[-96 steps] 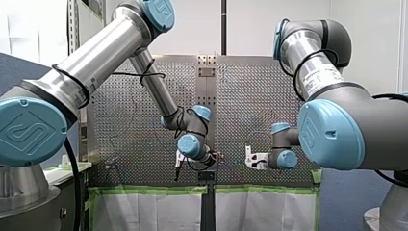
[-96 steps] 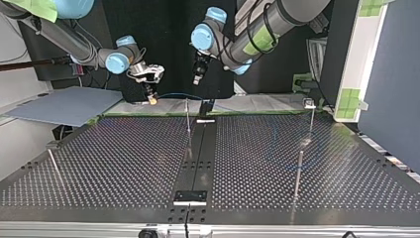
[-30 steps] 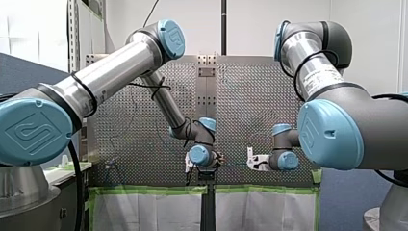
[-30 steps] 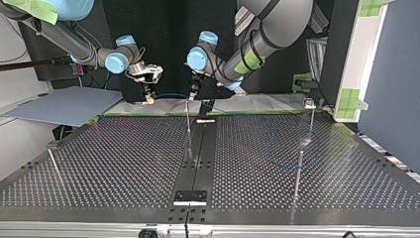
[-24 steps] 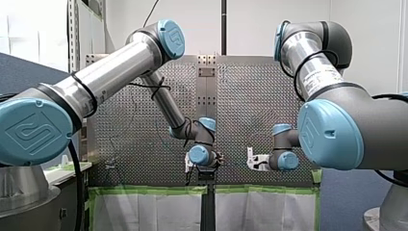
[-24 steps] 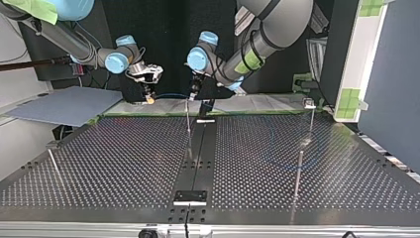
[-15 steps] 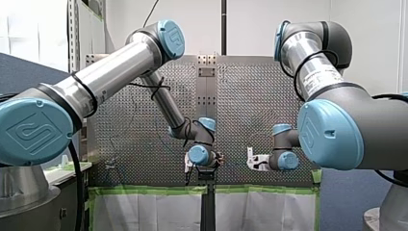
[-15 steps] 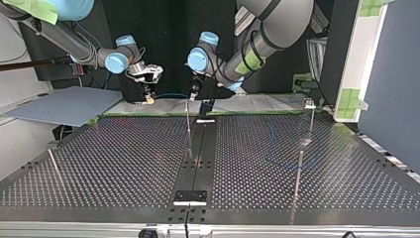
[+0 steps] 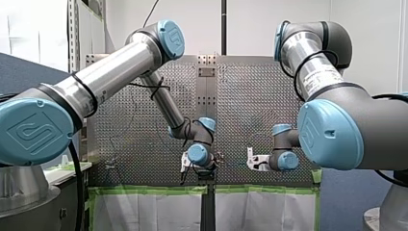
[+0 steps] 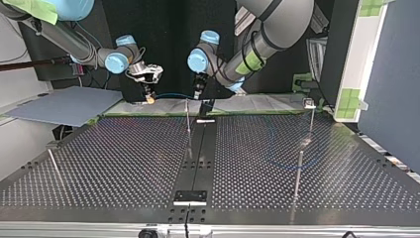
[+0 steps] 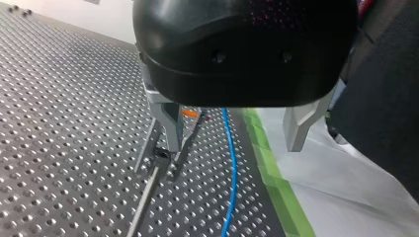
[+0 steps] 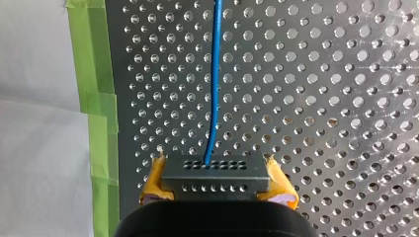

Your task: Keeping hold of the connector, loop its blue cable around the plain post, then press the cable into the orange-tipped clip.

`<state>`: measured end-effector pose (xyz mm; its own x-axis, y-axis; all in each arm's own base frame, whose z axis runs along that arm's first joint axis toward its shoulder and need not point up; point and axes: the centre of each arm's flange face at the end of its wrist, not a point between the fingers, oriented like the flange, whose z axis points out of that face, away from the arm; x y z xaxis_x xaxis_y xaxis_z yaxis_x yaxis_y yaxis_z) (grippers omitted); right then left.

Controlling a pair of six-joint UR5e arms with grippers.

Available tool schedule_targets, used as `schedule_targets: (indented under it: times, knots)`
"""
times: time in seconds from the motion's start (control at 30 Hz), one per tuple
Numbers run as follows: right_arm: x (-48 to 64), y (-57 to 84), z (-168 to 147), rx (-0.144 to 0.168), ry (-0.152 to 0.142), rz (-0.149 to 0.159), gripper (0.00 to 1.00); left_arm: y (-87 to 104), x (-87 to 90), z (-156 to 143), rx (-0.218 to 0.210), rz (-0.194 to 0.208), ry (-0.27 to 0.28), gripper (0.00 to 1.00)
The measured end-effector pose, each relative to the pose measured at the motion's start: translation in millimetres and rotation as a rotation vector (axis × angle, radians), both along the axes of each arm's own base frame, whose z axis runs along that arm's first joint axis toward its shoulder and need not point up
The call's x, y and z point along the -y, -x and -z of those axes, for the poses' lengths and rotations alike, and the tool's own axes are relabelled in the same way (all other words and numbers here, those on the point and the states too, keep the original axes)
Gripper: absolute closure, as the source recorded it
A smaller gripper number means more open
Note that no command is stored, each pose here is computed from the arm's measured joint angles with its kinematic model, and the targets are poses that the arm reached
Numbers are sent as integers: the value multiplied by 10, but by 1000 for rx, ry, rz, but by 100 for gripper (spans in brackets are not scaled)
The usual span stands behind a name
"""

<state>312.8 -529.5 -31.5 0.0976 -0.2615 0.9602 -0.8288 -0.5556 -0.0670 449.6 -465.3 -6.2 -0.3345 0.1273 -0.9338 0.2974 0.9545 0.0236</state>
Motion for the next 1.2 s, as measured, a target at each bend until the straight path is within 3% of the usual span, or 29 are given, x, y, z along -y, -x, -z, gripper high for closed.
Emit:
schedule_targets:
  times: [0.17, 0.4, 0.57, 1.2]
  knots:
    - [-5, 2, 2, -9, 1, -1, 100, 37, -60, 0, -28, -22, -42, 0]
    - [-30, 51, 30, -51, -5, 26, 100, 125, -47, -68, -50, -15, -87, 0]
    - [-43, 67, 41, -63, -7, 36, 100, 203, -61, -82, -62, -15, -119, 0]
    - [-230, 46, 125, -91, -15, 19, 100, 232, -97, -227, -72, -29, -132, 0]
